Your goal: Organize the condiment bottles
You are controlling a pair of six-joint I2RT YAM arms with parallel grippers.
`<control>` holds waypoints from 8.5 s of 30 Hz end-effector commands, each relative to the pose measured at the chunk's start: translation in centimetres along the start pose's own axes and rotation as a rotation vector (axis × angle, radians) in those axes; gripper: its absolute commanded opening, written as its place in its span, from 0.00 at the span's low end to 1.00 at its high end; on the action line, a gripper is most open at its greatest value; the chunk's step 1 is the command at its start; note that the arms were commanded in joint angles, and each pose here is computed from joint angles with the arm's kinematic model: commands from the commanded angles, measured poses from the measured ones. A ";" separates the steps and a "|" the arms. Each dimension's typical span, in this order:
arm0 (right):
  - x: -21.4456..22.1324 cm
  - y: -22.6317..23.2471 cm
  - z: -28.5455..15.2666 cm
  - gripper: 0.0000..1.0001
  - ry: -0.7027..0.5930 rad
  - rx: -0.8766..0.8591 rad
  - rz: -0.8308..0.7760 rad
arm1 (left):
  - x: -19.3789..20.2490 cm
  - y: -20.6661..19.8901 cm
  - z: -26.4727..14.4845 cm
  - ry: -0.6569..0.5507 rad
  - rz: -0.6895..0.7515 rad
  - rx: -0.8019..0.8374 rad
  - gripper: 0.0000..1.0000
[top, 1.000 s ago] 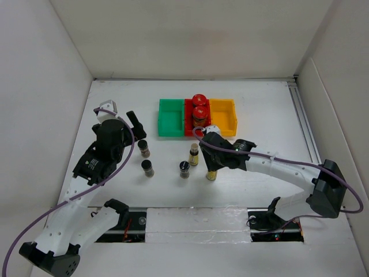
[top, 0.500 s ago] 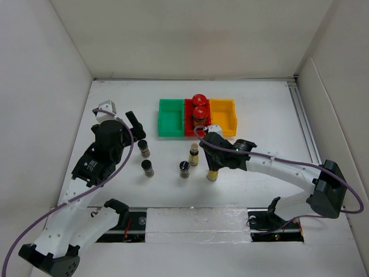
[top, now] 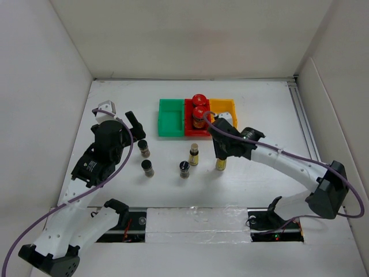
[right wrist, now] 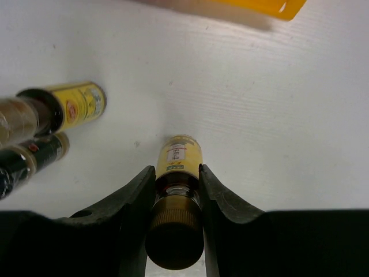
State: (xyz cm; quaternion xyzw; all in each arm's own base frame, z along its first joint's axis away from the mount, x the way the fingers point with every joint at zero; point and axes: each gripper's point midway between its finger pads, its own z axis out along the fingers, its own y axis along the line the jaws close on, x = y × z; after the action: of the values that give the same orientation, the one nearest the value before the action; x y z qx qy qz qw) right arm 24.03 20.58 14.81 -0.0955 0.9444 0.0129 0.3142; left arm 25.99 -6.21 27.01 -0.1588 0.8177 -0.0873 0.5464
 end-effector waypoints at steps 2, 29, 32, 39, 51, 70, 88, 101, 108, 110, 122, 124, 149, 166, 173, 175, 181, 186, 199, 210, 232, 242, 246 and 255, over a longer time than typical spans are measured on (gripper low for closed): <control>-5.8 -1.8 -2.2 0.00 -0.147 0.004 0.080 | -0.3 -0.1 -0.1 -0.016 -0.008 0.010 0.99; -27.1 -10.4 8.3 0.00 -0.272 0.043 0.229 | -0.4 -0.1 -0.4 -0.024 -0.011 0.023 0.99; -27.9 -10.2 9.9 0.00 -0.282 0.017 0.207 | -0.4 -0.2 -0.4 -0.023 -0.010 0.027 0.99; -27.7 -10.2 13.2 0.00 -0.265 0.015 0.204 | -0.4 -0.4 -0.3 -0.020 -0.008 0.038 0.99; -26.8 -8.5 16.3 0.62 -0.248 0.065 0.192 | -0.3 -0.8 -0.3 -0.016 -0.001 0.060 0.99; -27.3 -9.1 -2.3 0.80 -0.518 0.166 0.284 | -0.4 -0.6 -0.3 -0.020 -0.004 0.045 0.99; -11.4 11.3 -3.1 0.81 -0.302 -0.189 0.028 | -0.4 1.0 0.2 -0.026 -0.016 -0.059 0.99; -5.2 11.7 2.4 0.77 -0.164 -0.141 -0.016 | -0.2 0.7 0.3 -0.017 -0.013 -0.045 0.99; -2.9 10.7 4.5 0.62 -0.107 -0.124 -0.016 | -0.1 0.6 0.3 -0.014 -0.011 -0.038 0.99; -2.9 10.4 4.8 0.59 -0.106 -0.122 -0.013 | -0.1 0.5 0.3 -0.014 -0.011 -0.032 0.99; -6.4 9.1 3.0 0.00 -0.174 -0.133 0.006 | 0.0 0.3 0.4 -0.006 -0.003 -0.019 0.99; -7.2 8.9 2.4 0.00 -0.186 -0.146 0.015 | 0.0 0.3 0.4 -0.005 -0.003 -0.018 0.99; -20.2 -7.0 3.4 0.00 -0.320 0.025 0.224 | -0.1 0.1 0.2 -0.012 -0.006 -0.006 0.99; -19.7 -8.2 12.4 0.00 -0.198 0.026 0.239 | 0.0 0.0 0.2 -0.008 -0.005 0.004 0.99; -19.2 -7.8 13.6 0.27 -0.184 0.017 0.236 | 0.1 -0.1 0.3 -0.004 -0.001 0.003 0.99; -19.2 -7.8 13.5 0.48 -0.187 0.016 0.235 | 0.1 -0.1 0.4 0.001 0.001 0.002 0.99; -19.7 -8.6 11.8 0.75 -0.222 0.038 0.237 | 0.4 -0.1 0.8 0.013 0.008 -0.009 0.99; -19.6 -8.9 9.3 0.76 -0.242 0.029 0.248 | 0.7 0.1 1.2 0.025 0.014 -0.028 0.99; -15.5 -1.8 -0.1 0.82 -0.338 -0.054 0.114 | 3.9 1.9 5.1 0.175 0.074 -0.258 0.99; -12.7 1.8 -0.8 0.82 -0.320 -0.133 0.022 | 8.6 2.8 9.2 0.407 0.071 -0.232 0.99; -12.1 1.7 -3.2 0.82 -0.377 -0.213 0.022 | 15.6 3.3 11.2 0.667 0.145 -0.221 0.64; -12.3 1.3 -3.2 0.82 -0.384 -0.209 0.030 | 14.8 3.3 11.1 0.646 0.145 -0.228 0.15; -12.2 1.2 -3.0 0.82 -0.380 -0.204 0.029 | 13.4 2.6 10.8 0.614 0.135 -0.205 0.00; -12.9 -0.2 -3.1 0.82 -0.393 -0.185 0.066 | 6.9 -1.8 11.0 0.524 0.165 -0.147 0.00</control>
State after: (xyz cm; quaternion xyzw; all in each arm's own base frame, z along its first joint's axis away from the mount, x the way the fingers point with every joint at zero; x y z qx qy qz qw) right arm 31.70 22.76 22.73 -0.1037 0.8811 0.1103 0.4481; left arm 32.59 -9.82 13.74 -0.1084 0.9549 -0.0162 0.2760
